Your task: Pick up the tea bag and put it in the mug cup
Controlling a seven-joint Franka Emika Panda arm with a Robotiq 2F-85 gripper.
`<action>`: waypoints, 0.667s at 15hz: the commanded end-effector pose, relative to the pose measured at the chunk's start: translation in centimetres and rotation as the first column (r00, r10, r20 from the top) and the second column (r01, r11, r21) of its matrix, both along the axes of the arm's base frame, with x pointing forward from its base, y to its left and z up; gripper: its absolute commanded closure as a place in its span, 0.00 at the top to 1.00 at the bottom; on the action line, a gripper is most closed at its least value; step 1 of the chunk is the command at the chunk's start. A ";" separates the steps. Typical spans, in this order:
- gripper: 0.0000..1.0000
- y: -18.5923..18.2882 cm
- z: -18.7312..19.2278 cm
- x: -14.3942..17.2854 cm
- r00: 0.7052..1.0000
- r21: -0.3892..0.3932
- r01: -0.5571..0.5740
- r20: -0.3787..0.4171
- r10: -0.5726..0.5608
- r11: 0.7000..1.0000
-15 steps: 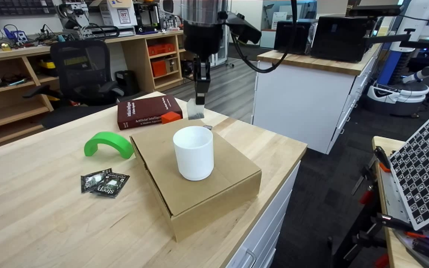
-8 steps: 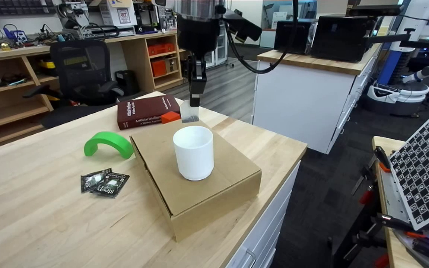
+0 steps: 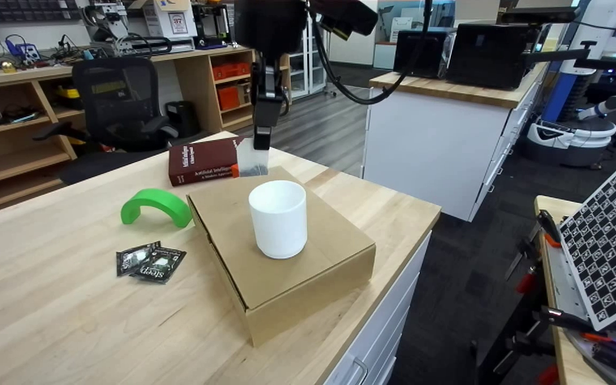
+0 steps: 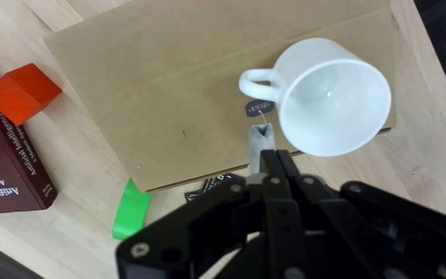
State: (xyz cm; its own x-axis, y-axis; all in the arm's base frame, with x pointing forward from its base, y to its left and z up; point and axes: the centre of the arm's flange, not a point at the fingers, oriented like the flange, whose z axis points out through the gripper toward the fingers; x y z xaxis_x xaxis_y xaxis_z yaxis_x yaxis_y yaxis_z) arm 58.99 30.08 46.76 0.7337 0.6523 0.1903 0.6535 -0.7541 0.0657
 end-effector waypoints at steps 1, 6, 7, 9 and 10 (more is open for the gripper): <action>0.03 0.8 1.2 -1.2 0.998 0.019 -0.015 -0.063 0.016 1.000; 0.03 0.5 0.8 -2.5 0.987 0.025 -0.002 -0.161 0.006 1.000; 0.03 0.4 0.7 -2.6 0.985 0.026 0.002 -0.173 0.003 1.000; 0.03 0.2 0.6 -2.8 0.984 0.020 0.022 -0.178 -0.018 1.000; 0.28 0.1 0.6 -2.9 0.983 0.006 0.019 -0.182 -0.017 1.000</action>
State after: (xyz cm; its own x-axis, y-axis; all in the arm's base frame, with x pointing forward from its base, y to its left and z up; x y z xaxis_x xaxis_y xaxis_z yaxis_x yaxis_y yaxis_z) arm 57.08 31.09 46.12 0.7592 0.6456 0.0830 0.6504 -0.7573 -0.0592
